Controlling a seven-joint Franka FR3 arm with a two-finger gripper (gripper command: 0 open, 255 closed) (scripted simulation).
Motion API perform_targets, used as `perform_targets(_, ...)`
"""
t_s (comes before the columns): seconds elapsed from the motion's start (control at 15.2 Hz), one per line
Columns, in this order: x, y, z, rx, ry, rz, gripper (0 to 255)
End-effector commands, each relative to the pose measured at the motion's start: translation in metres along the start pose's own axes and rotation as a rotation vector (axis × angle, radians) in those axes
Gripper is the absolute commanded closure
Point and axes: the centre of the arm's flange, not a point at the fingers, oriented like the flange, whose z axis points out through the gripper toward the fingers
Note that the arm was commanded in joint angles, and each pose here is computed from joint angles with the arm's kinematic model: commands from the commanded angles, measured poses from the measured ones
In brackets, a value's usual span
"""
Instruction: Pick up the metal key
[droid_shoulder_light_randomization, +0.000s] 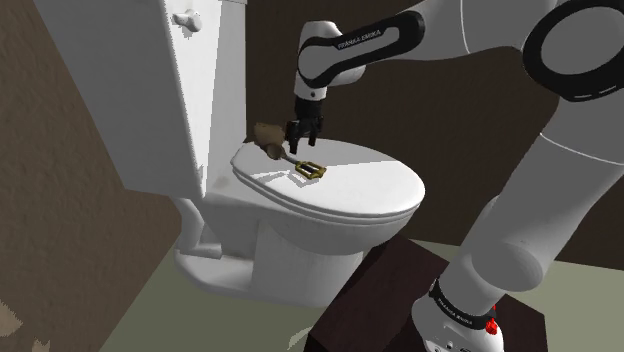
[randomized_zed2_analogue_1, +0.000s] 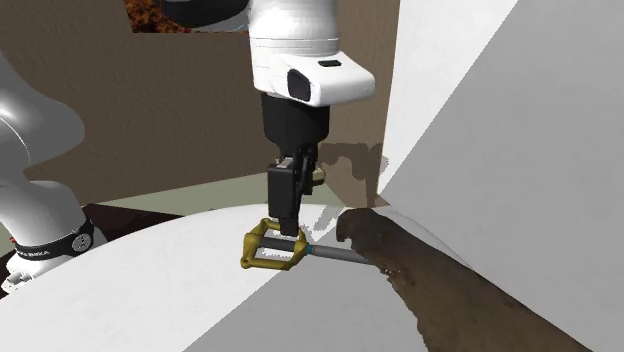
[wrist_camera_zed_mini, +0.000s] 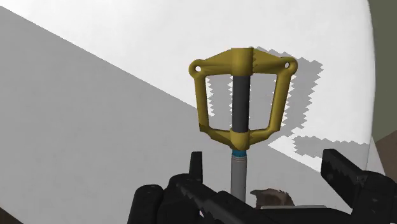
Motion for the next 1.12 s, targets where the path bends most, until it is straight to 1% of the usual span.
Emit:
perform_targets(0.0, 0.022, 0.005, 0.013, -0.009, -0.001, -0.002, 0)
perform_targets(0.07, 0.033, 0.008, 0.02, -0.014, -0.001, -0.004, 0)
perform_targets(0.13, 0.035, 0.008, 0.021, -0.014, -0.001, -0.004, 0)
perform_targets(0.59, 0.036, 0.009, 0.061, -0.014, -0.001, -0.004, 0)
perform_targets(0.73, 0.036, 0.009, 0.061, -0.014, -0.001, -0.004, 0)
perform_targets(0.79, 0.036, 0.009, 0.062, -0.014, -0.001, -0.004, 255)
perform_targets(1.06, 0.036, 0.009, 0.062, -0.015, -0.001, -0.004, 255)
